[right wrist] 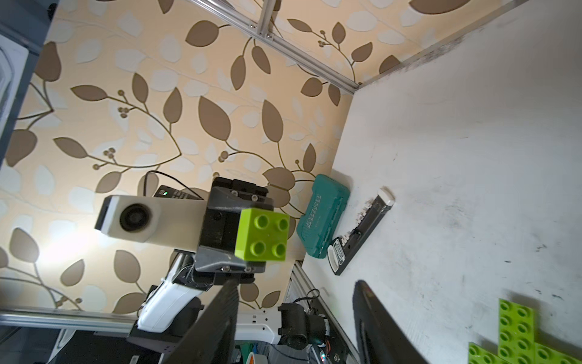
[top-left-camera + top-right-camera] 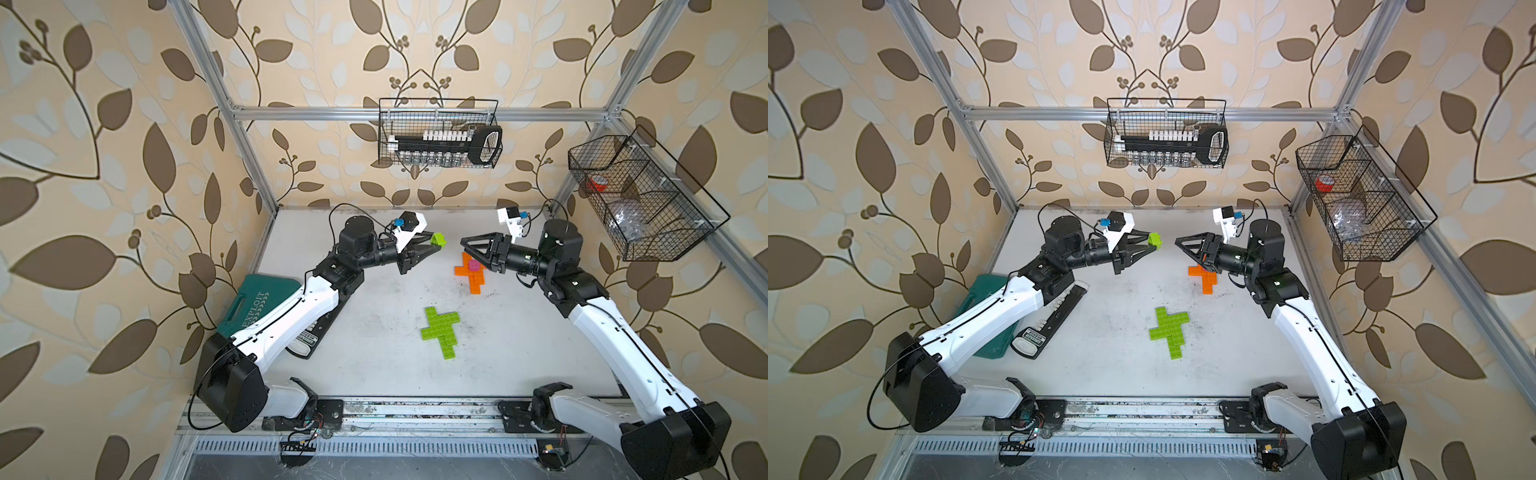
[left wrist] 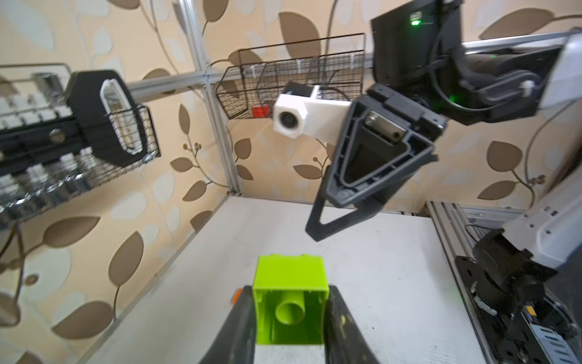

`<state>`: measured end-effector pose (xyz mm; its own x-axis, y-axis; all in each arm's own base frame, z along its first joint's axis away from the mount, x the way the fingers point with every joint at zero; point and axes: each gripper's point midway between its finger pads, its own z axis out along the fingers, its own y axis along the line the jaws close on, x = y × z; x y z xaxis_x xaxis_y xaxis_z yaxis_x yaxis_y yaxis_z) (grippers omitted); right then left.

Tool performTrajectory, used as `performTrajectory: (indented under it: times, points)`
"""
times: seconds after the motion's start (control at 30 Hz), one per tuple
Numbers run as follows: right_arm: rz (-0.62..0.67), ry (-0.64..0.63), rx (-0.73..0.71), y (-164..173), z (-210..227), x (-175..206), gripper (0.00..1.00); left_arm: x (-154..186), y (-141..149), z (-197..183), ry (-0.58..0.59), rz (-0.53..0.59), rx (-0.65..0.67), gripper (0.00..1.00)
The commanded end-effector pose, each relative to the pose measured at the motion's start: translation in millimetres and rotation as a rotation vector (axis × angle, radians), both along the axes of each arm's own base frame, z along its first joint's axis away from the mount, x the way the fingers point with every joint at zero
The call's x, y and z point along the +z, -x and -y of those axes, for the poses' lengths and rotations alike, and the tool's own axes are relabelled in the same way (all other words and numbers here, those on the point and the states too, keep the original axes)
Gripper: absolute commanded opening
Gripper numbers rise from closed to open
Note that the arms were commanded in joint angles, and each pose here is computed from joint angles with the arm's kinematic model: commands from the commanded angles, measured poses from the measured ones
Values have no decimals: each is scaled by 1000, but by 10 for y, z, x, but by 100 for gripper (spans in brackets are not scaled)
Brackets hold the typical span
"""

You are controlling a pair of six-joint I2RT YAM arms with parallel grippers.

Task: Assemble a small pinwheel with lego
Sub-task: Pick up the lego brick from the center of the board.

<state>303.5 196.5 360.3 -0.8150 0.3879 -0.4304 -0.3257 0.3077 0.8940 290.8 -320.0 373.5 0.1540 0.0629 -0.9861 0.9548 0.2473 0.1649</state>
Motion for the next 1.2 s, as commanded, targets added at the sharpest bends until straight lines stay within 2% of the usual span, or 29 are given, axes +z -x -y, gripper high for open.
performTrajectory:
  times: [0.0,0.13,0.17,0.4,0.53,0.77,1.0,1.17]
  points:
    - [75,-89,93,131,-86,444,57,465,257,25,62,250,-202,0]
    - [100,-135,126,193,-102,605,62,700,302,-9,101,320,-282,0]
    - [102,-142,134,206,-108,632,62,637,231,43,90,301,-293,0]
    - [179,-181,192,334,-180,875,63,718,239,68,89,323,-324,0]
    - [124,-172,201,296,-272,788,63,697,246,65,85,320,-330,0]
    - [80,-174,225,287,-395,688,59,704,273,56,82,324,-332,0]
    - [59,-201,232,299,-456,686,47,723,305,44,85,338,-339,0]
    - [54,-221,223,300,-446,701,44,724,321,38,87,340,-345,0]
